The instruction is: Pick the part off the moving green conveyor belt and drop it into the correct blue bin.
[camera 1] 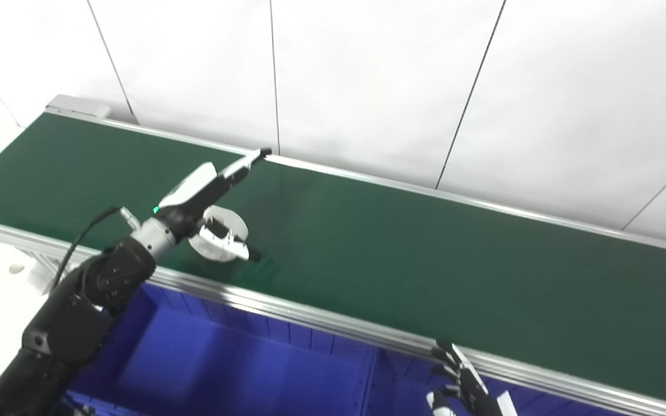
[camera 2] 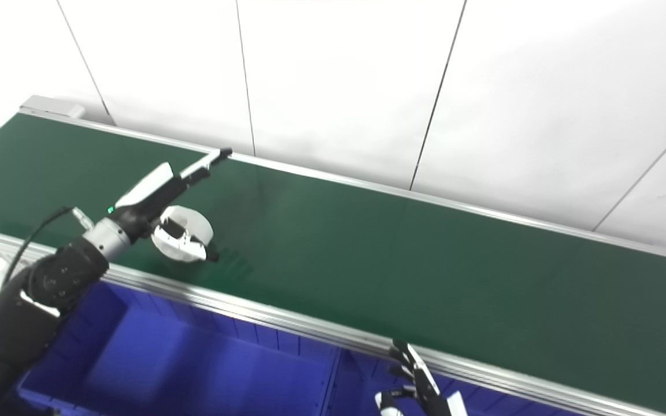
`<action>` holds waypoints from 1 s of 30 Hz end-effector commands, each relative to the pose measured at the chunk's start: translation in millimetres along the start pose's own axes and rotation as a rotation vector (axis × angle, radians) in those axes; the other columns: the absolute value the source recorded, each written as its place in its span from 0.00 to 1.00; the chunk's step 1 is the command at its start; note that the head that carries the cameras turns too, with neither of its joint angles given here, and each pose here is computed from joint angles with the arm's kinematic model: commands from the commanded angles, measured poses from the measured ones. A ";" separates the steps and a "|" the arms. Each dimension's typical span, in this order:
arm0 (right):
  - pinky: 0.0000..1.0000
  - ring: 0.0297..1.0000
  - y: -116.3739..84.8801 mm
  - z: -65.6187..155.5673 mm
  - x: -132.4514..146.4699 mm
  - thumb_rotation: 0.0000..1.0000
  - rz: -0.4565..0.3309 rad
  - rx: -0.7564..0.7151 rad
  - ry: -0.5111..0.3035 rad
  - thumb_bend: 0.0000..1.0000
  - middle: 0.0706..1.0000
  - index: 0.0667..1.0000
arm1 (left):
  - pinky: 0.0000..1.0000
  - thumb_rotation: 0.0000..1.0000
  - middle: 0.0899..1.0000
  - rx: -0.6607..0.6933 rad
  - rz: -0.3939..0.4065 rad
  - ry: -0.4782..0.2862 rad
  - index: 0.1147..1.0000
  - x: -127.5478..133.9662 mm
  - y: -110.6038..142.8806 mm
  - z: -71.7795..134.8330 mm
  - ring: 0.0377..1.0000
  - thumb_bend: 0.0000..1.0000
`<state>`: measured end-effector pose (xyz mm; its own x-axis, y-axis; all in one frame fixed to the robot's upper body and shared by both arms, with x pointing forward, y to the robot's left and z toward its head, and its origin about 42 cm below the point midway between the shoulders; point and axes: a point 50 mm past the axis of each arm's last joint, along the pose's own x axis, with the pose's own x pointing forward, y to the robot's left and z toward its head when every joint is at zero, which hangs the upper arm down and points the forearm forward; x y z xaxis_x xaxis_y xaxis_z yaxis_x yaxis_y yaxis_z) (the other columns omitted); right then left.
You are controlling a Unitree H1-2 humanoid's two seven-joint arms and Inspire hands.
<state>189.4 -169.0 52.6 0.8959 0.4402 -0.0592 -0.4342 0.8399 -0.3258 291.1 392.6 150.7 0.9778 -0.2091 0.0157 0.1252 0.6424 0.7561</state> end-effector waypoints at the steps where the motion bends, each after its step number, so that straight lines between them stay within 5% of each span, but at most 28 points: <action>1: 0.65 0.81 -3.5 11.7 3.7 0.77 -0.024 0.006 -0.097 0.44 0.86 0.92 | 0.89 0.00 1.00 0.066 0.038 -0.056 0.98 10.2 21.0 5.4 0.98 0.77; 17: 0.65 0.80 -3.5 12.7 2.6 0.77 -0.030 0.021 -0.096 0.44 0.86 0.92 | 0.87 0.00 1.00 0.223 -0.042 0.056 0.97 27.6 -5.9 -15.5 0.96 0.77; 20: 0.65 0.80 -3.7 13.6 2.2 0.79 -0.035 0.023 -0.094 0.46 0.86 0.92 | 0.77 0.00 0.97 0.229 -0.044 0.060 0.94 30.9 -16.1 -17.8 0.91 0.70; 22: 0.65 0.80 -4.0 14.0 2.0 0.79 -0.036 0.027 -0.093 0.45 0.86 0.92 | 0.63 0.00 0.77 0.219 -0.005 0.056 0.77 33.2 -23.6 -17.6 0.71 0.60; 23: 0.65 0.80 -4.3 14.5 1.9 0.79 -0.036 0.027 -0.094 0.45 0.86 0.92 | 0.63 0.00 0.76 0.214 0.021 0.035 0.76 35.6 -28.4 -17.6 0.70 0.59; 24: 0.65 0.80 -4.5 14.8 1.8 0.79 -0.036 0.027 -0.095 0.45 0.86 0.92 | 0.56 0.00 0.59 0.210 0.037 0.019 0.64 37.1 -31.6 -17.7 0.54 0.54; 25: 0.65 0.80 -4.6 15.4 1.5 0.79 -0.037 0.026 -0.096 0.45 0.86 0.92 | 0.53 0.00 0.53 0.199 0.051 0.003 0.60 38.9 -35.5 -18.5 0.48 0.52; 30: 0.65 0.80 -4.6 17.9 0.6 0.79 -0.041 0.023 -0.097 0.45 0.86 0.92 | 0.46 0.00 0.44 0.160 0.070 -0.008 0.47 40.7 -42.9 -17.1 0.40 0.50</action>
<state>189.0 -169.7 58.8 0.9017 0.4312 -0.0322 -0.4193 0.8539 -0.3083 316.2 366.4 87.1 0.9860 -0.1667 -0.0103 0.0971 0.5220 0.8474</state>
